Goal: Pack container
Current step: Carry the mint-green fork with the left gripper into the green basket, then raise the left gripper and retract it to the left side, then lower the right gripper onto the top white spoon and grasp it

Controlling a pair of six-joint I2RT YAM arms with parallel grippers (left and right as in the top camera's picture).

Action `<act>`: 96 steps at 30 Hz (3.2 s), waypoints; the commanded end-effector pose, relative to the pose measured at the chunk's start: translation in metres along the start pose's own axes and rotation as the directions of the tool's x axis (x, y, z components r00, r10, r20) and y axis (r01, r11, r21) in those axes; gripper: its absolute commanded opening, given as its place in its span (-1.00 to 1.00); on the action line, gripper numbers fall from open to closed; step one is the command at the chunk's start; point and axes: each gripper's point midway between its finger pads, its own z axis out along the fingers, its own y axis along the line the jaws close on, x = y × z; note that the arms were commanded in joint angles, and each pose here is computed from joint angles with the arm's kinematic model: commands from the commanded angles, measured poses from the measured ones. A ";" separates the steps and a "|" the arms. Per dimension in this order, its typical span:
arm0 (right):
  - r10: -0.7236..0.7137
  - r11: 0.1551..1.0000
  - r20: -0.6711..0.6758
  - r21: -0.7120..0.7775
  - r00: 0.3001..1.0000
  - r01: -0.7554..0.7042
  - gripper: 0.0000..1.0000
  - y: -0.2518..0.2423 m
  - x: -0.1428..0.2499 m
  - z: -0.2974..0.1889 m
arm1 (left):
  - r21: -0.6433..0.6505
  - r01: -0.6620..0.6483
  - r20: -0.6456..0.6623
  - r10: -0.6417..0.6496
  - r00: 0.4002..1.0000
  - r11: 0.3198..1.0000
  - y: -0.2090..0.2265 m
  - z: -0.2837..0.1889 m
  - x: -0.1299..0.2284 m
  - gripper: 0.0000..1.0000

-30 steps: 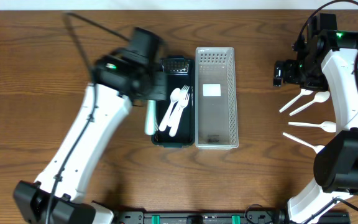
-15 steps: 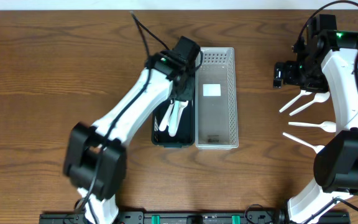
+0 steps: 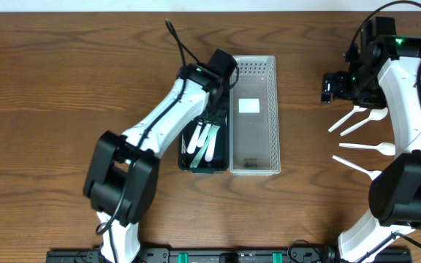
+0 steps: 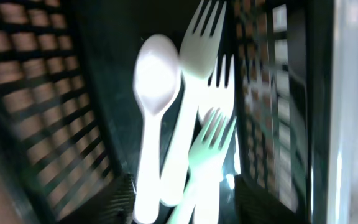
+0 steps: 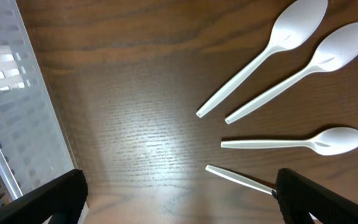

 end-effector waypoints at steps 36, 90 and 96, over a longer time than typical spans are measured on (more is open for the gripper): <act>0.715 0.687 0.019 0.170 0.699 -0.707 0.98 -0.051 -0.053 0.068 | -0.074 0.628 0.307 -0.582 0.753 0.774 0.246 -0.162 0.033 0.88; 0.574 0.819 -0.312 0.219 0.757 -0.530 -0.10 -0.054 0.004 0.207 | -0.071 0.629 0.313 -0.581 0.751 0.775 0.247 -0.162 0.031 0.88; 0.572 0.820 -0.318 0.223 0.756 -0.527 -0.70 -0.054 0.006 0.206 | -0.071 0.629 0.314 -0.581 0.751 0.775 0.247 -0.162 0.031 0.88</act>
